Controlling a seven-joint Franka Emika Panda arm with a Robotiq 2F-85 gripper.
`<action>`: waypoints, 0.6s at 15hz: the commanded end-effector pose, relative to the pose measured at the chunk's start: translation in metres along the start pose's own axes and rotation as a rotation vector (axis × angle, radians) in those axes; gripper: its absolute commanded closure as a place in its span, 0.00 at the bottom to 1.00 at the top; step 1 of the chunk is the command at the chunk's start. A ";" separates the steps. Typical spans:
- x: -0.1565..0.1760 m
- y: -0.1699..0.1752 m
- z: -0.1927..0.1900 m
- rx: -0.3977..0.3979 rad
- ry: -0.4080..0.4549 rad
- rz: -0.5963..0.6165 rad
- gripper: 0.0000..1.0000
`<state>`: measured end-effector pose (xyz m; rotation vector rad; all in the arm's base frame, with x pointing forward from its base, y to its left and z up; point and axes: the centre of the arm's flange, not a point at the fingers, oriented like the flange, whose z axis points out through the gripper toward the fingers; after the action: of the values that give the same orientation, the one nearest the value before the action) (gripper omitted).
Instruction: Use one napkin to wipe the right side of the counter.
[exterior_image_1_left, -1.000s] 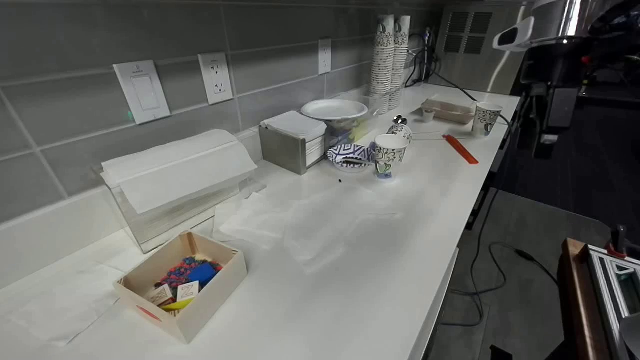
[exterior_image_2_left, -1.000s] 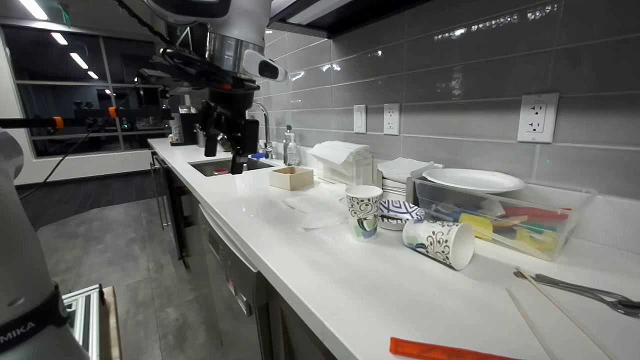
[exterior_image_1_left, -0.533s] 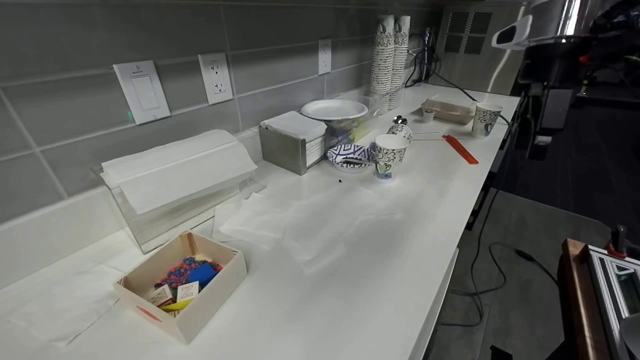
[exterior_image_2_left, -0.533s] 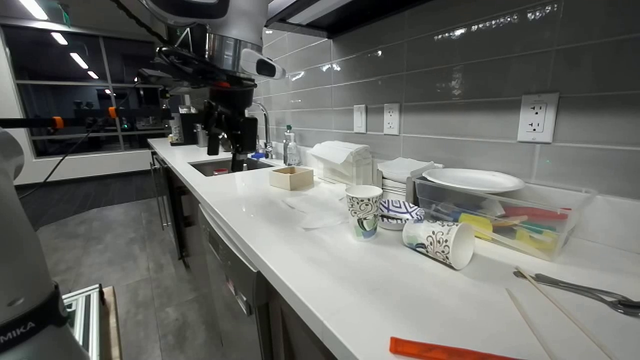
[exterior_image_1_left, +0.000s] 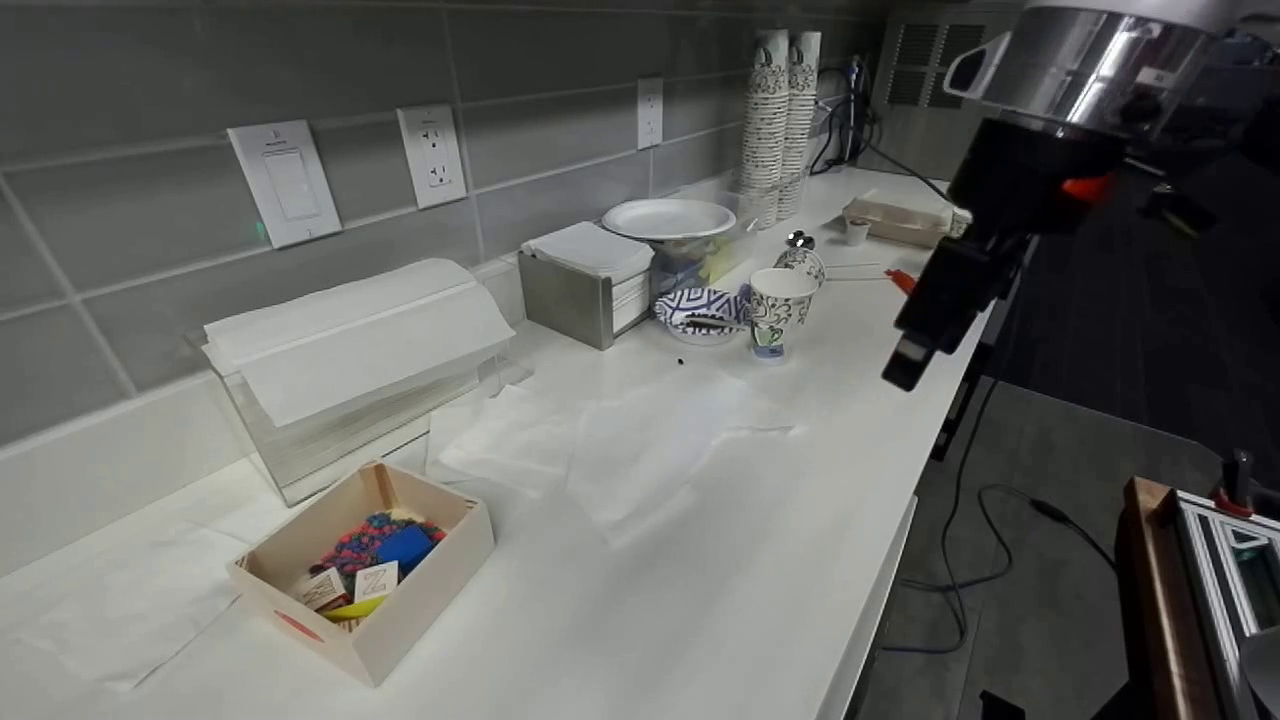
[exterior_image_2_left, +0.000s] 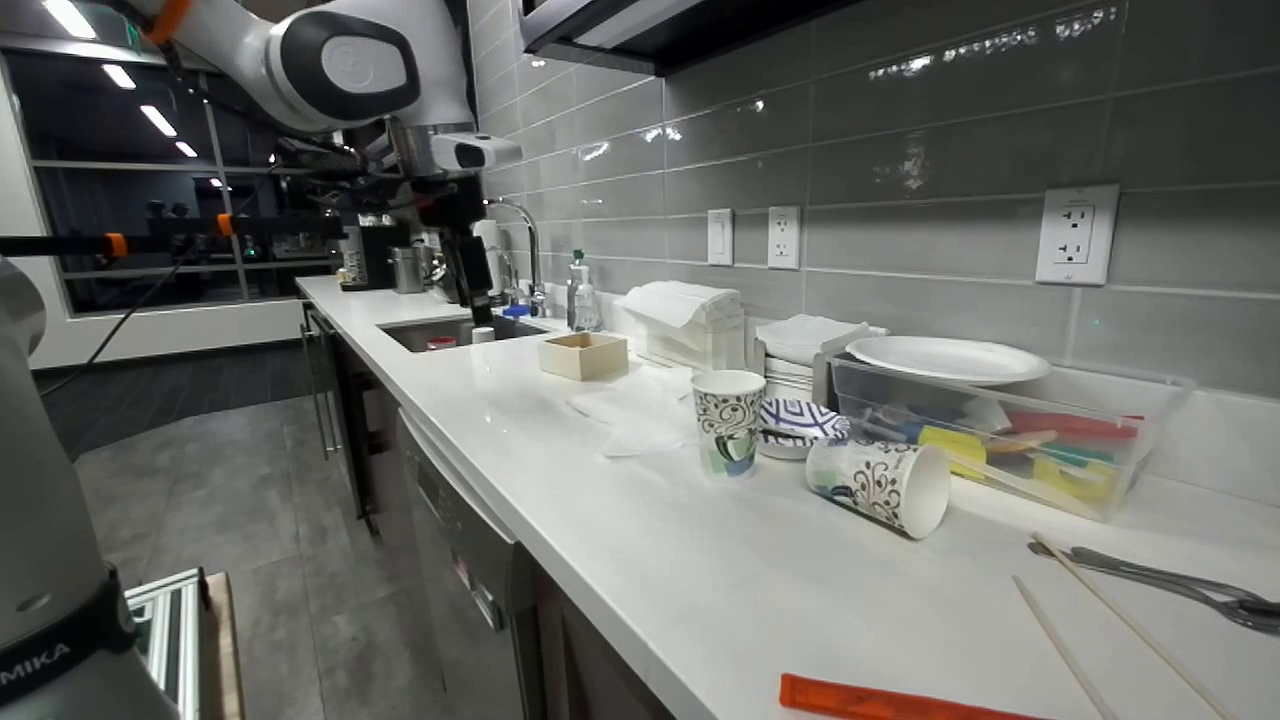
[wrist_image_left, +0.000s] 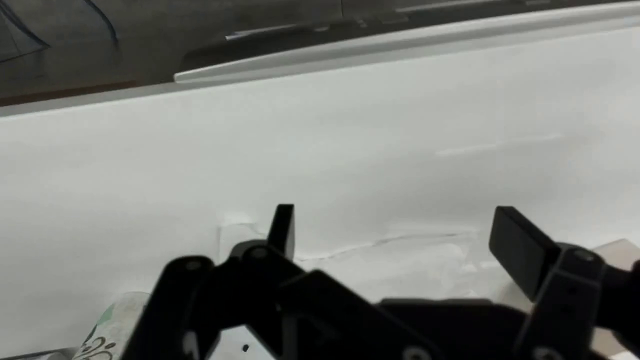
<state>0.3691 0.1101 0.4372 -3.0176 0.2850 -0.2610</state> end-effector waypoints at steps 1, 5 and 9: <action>0.038 -0.042 0.045 -0.051 0.092 0.132 0.00; 0.075 -0.053 0.078 -0.085 0.192 0.152 0.00; 0.116 -0.042 0.102 -0.129 0.202 0.068 0.00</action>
<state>0.4617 0.1354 0.3793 -3.0632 0.4931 -0.5568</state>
